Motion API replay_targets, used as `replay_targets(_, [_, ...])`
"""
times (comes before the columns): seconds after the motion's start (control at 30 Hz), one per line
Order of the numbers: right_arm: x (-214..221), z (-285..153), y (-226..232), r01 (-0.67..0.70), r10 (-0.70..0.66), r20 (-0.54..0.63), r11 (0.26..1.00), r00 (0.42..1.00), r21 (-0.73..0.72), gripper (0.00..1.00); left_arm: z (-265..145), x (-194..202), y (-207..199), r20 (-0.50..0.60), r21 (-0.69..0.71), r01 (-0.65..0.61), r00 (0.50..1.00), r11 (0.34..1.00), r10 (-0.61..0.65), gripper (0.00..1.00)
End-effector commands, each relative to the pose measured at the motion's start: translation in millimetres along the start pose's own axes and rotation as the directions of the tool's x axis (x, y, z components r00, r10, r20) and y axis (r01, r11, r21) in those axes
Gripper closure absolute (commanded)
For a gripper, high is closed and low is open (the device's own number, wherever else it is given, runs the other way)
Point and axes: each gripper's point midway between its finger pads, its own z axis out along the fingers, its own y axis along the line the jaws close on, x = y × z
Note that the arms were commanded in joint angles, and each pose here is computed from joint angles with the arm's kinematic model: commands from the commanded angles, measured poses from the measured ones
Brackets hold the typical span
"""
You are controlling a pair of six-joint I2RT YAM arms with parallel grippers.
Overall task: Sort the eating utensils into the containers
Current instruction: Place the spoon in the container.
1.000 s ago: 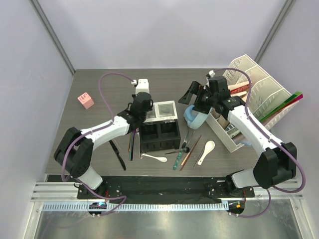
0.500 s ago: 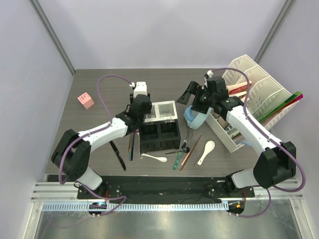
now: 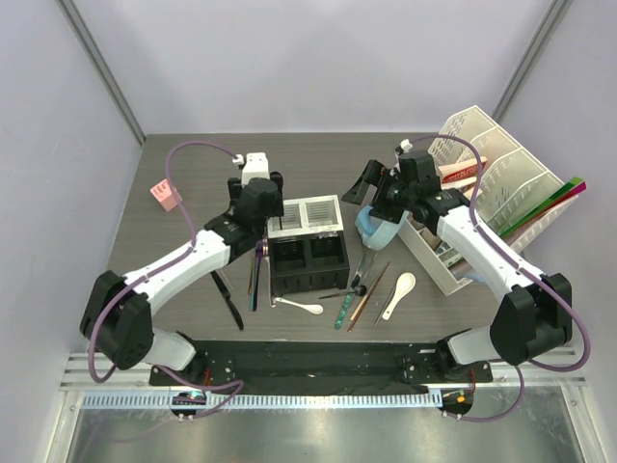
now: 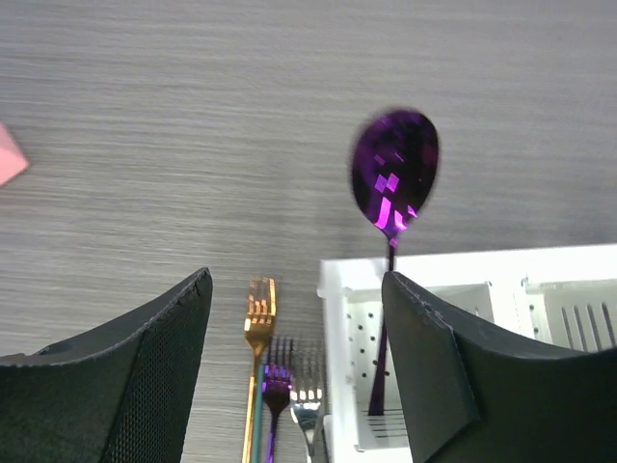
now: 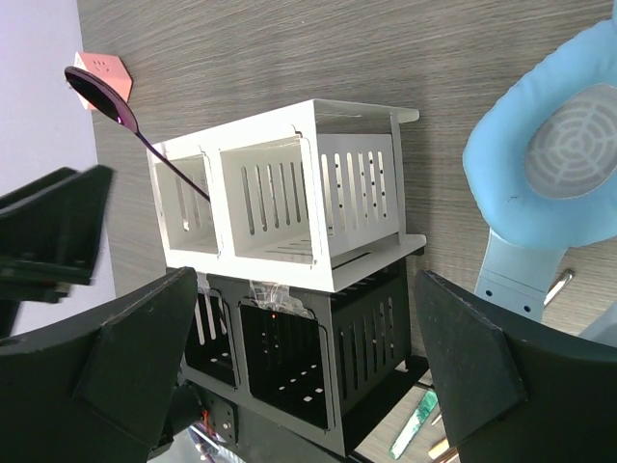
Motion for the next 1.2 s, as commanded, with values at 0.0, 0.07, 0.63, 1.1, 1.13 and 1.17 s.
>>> replay_targets(0.0, [-23.4, -3.6, 20.6, 0.024, -0.020, 0.072, 0.999, 0.997, -0.044, 0.00, -16.7, -19.7, 24.6, -0.006, -0.051, 0.061, 0.998, 0.997, -0.062, 0.28])
replay_targets(0.07, [-23.7, -1.8, 20.5, 0.024, -0.021, 0.069, 0.999, 0.997, -0.043, 0.00, -23.0, -17.9, 26.8, -0.017, -0.041, 0.089, 0.996, 0.995, -0.089, 0.28])
replay_targets(0.63, [-30.2, -16.6, 54.1, 0.022, -0.014, 0.065, 0.992, 0.998, -0.125, 0.00, -59.6, 69.5, 6.4, -0.359, 0.133, 0.183, 0.925, 0.974, -0.125, 0.38])
replay_targets(1.1, [2.5, -1.1, 81.5, 0.113, -0.111, 0.025, 0.986, 0.994, -0.125, 0.00, -37.7, 109.4, -21.7, -0.450, 0.179, 0.150, 0.891, 0.972, -0.054, 0.64])
replay_targets(1.13, [4.4, 0.8, 76.3, 0.110, -0.108, 0.024, 0.988, 0.994, -0.109, 0.00, -36.6, 108.4, -23.1, -0.448, 0.180, 0.149, 0.892, 0.972, -0.054, 0.65])
replay_targets(1.17, [5.5, 1.3, 75.0, 0.109, -0.108, 0.020, 0.988, 0.994, -0.106, 0.00, -34.9, 110.4, -23.1, -0.452, 0.176, 0.144, 0.891, 0.974, -0.050, 0.66])
